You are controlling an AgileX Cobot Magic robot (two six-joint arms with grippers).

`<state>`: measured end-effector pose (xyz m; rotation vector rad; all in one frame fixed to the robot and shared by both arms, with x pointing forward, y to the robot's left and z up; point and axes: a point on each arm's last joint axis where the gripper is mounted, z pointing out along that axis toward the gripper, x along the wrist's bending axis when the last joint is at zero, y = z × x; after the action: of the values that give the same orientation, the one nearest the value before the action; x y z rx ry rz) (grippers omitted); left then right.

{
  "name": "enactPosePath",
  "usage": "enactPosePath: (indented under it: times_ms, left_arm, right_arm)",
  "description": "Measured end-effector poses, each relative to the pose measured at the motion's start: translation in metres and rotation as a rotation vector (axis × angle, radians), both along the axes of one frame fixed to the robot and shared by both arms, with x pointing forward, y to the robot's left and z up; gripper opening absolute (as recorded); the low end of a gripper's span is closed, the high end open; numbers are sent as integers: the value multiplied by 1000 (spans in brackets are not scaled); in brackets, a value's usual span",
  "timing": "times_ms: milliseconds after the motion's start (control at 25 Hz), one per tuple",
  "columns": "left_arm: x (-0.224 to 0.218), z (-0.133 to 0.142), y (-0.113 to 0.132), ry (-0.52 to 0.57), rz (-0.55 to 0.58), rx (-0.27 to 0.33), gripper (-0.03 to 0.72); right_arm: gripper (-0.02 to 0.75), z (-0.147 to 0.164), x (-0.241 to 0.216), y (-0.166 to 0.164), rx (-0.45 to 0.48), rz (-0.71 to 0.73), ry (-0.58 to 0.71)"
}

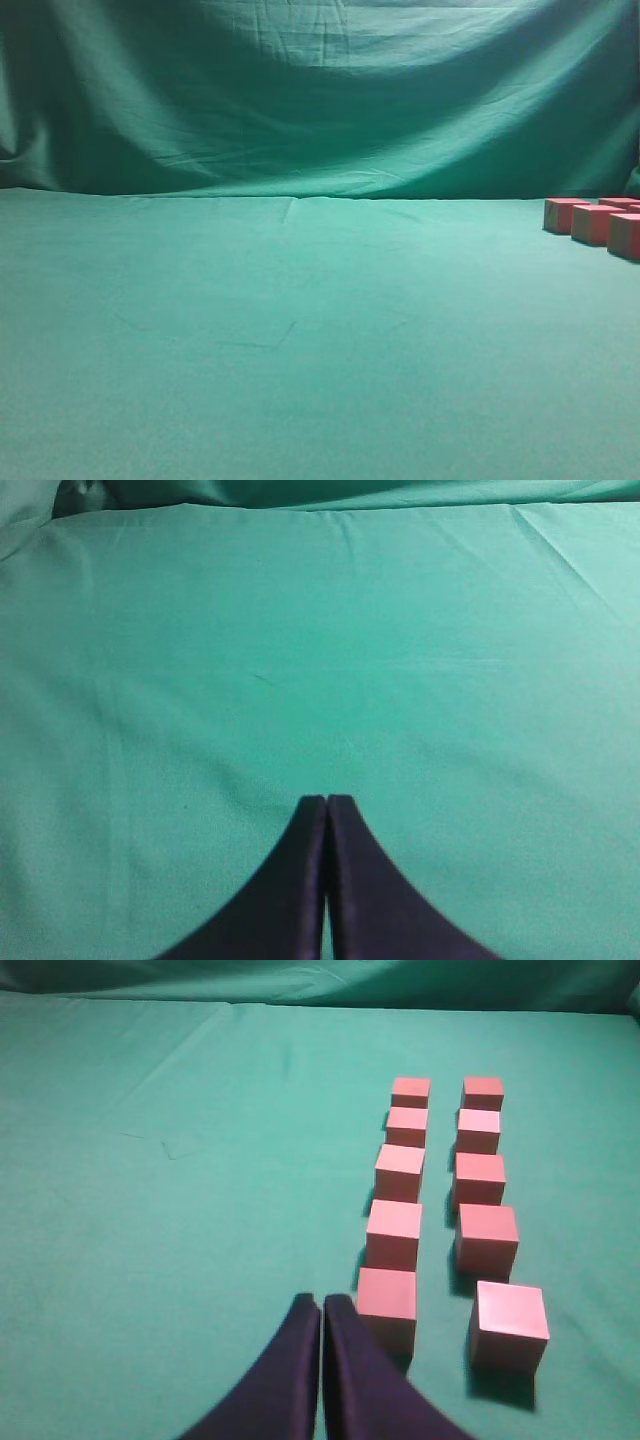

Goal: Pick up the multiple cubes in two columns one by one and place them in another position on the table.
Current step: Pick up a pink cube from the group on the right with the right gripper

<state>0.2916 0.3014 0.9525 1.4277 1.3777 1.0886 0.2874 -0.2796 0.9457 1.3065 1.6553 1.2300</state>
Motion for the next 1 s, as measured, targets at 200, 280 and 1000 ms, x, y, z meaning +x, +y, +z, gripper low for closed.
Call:
enactPosePath:
  times_ms: [200,280,1000]
  left_arm:
    - [0,0,0,0,0,0,0]
    - [0,0,0,0,0,0,0]
    - [0,0,0,0,0,0,0]
  right_arm:
    - [0,0,0,0,0,0,0]
    - [0,0,0,0,0,0,0]
    - [0,25,4,1,469,-83,-131]
